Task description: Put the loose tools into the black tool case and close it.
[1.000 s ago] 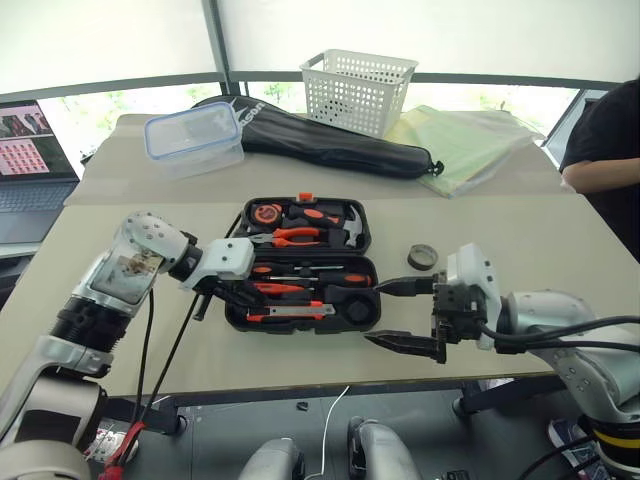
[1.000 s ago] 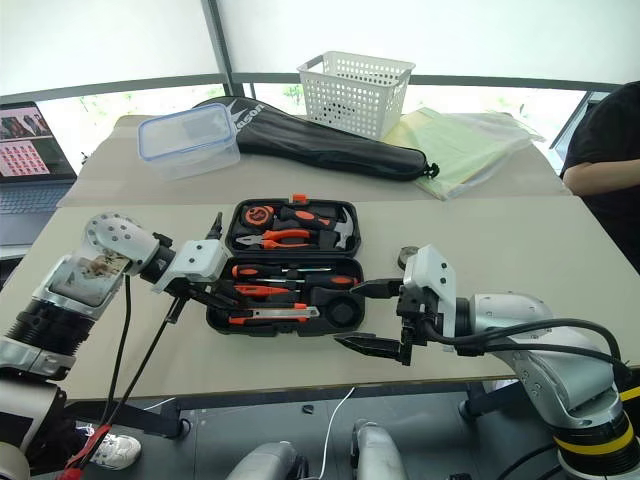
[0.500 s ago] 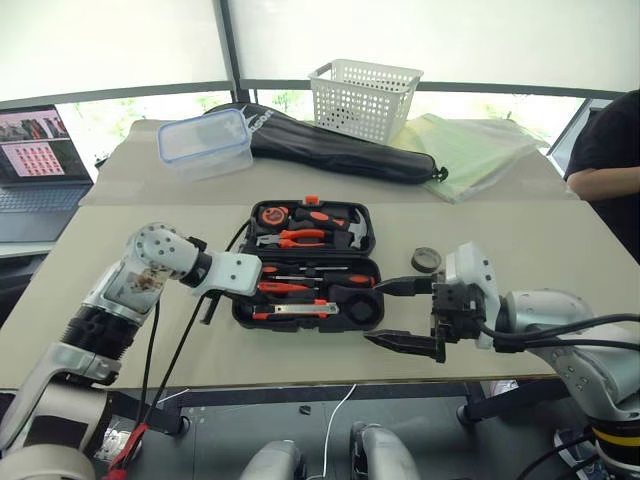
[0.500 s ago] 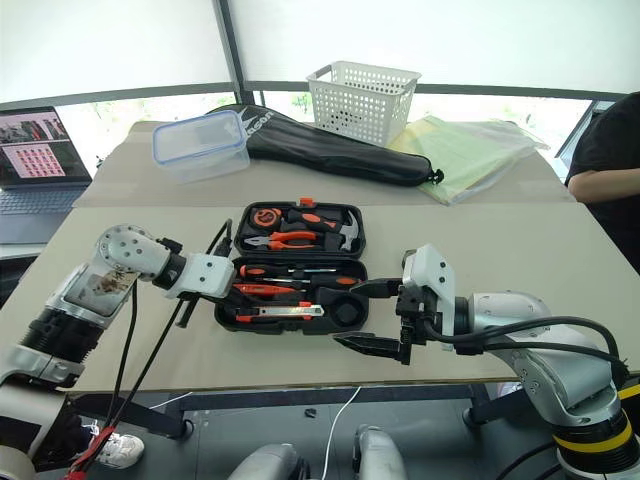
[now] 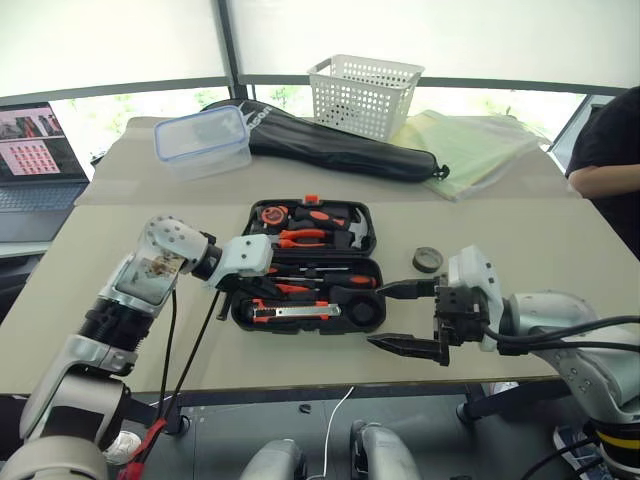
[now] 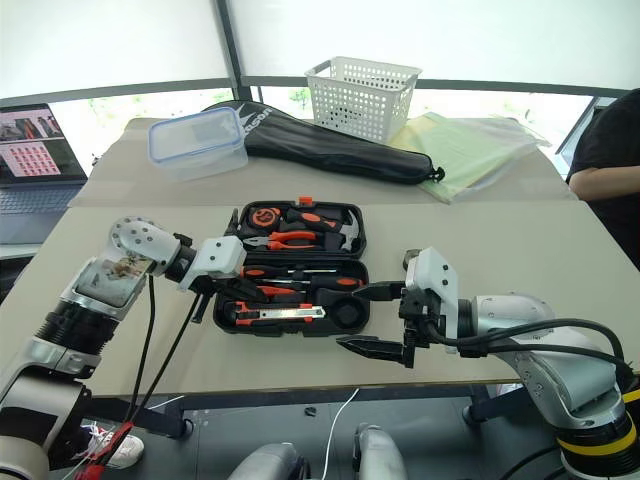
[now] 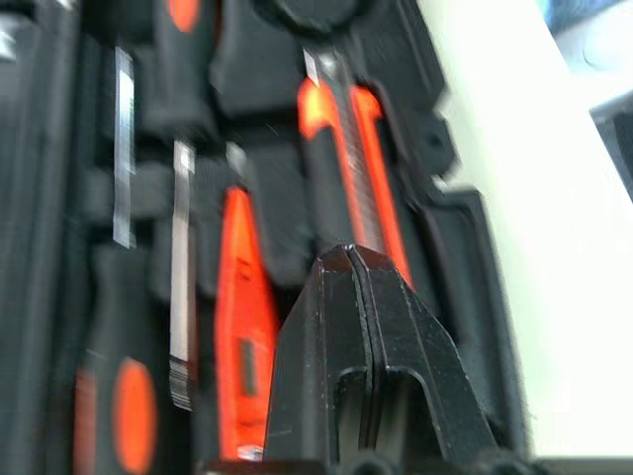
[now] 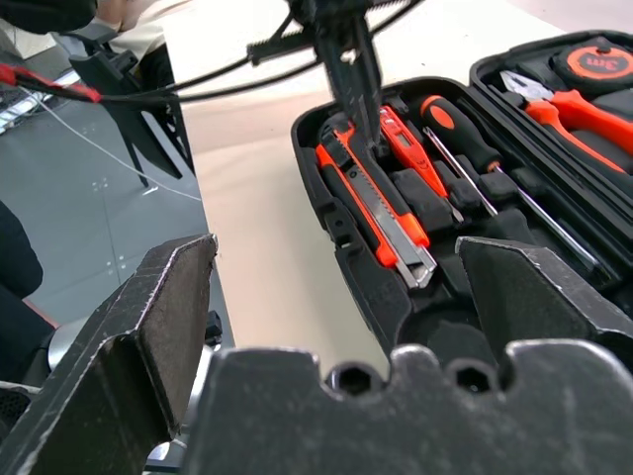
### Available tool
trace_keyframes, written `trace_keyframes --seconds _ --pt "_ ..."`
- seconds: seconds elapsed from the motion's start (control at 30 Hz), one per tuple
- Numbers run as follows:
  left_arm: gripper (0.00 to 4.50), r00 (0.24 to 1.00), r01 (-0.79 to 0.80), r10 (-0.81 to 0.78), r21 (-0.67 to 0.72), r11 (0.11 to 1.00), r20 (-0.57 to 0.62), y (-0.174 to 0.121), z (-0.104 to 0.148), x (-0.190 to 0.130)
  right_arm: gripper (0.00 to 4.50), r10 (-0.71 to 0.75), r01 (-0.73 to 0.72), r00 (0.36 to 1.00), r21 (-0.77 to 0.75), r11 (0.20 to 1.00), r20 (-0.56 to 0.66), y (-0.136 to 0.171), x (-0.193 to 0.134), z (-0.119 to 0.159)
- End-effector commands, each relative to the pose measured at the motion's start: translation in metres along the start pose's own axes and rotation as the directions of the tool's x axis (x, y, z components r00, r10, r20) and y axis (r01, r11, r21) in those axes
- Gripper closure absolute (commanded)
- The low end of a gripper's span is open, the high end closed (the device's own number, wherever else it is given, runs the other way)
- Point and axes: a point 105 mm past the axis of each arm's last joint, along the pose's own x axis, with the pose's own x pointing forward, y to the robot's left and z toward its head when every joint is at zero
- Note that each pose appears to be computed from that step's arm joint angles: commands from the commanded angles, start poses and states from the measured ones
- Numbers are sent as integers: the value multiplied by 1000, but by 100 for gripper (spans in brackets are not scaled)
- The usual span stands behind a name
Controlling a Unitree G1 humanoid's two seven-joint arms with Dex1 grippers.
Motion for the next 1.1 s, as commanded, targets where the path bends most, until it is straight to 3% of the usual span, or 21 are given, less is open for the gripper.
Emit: trace_keyframes --seconds 0.03,0.23,0.37,0.53,0.73,1.1 --pt "445 999 31 -29 56 998 -45 -9 -7 7 0 -3 5 1000 -56 998 22 2 -2 10" --pt "445 989 89 -75 103 991 -128 -22 -28 22 0 -11 12 1000 -46 999 20 3 -2 8" --pt "445 982 30 -3 138 990 -191 -9 -45 28 0 -15 15 1000 -41 999 20 4 -1 7" --pt "445 994 20 -13 62 998 -104 -4 -38 24 0 -17 18 1000 -41 999 18 3 -1 7" --pt "445 999 -12 14 -31 999 33 6 -13 6 0 -17 18 1000 -40 999 16 2 -1 7" --pt "445 999 -44 44 9 999 -14 12 -20 16 0 -9 9 1000 -45 999 13 1 0 8"
